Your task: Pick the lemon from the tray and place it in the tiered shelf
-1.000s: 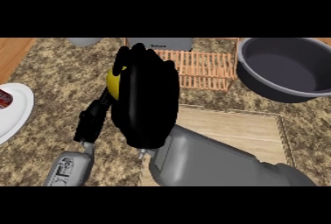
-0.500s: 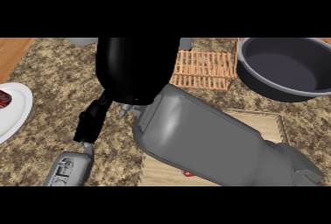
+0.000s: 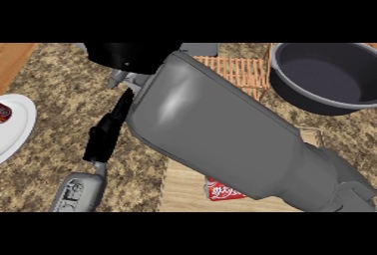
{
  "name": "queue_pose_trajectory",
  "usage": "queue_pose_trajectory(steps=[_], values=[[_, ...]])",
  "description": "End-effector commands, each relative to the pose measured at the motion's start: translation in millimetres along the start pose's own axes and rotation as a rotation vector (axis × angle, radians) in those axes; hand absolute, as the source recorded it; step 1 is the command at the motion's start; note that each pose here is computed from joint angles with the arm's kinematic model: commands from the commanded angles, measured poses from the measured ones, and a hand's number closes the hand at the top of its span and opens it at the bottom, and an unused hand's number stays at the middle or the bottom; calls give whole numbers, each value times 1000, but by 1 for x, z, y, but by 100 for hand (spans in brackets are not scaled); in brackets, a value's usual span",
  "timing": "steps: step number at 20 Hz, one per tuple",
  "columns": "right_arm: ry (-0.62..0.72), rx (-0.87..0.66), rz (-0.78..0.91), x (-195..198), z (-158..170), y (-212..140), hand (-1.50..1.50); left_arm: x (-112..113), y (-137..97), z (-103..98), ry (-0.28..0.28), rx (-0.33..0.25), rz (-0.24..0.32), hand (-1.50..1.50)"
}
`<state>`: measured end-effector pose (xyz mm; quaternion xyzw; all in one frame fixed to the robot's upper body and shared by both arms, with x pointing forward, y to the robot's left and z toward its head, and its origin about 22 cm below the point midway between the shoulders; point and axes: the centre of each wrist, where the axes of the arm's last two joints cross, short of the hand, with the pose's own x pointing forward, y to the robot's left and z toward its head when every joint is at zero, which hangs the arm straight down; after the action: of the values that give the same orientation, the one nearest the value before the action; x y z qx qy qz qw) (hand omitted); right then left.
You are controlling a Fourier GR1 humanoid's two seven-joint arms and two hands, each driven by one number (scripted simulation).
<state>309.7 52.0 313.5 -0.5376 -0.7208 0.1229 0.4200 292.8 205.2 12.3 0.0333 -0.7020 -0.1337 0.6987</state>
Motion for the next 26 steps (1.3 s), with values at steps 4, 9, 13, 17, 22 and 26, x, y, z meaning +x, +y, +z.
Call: queue_pose_trajectory(steps=[4, 9, 13, 17, 22, 26], values=[[189, -63, 121, 19, -8, 2, 150, 3, 9, 6, -6, 23, -17, 0], [187, -58, 128, 7, -18, 22, 150, 16, 20, -3, -26, 17, -1, 0], [122, -88, 241, 7, -22, 35, 150, 9, 7, 9, -7, 15, -2, 0], [68, -82, 205, -10, -26, 55, 150, -4, 15, 8, -16, 13, -7, 0], [147, -134, -84, -14, -35, 40, 150, 7, 0, -1, -22, 4, 19, 0], [159, -161, -116, -40, -45, 57, 150, -5, -1, 11, -17, 18, 11, 0]])
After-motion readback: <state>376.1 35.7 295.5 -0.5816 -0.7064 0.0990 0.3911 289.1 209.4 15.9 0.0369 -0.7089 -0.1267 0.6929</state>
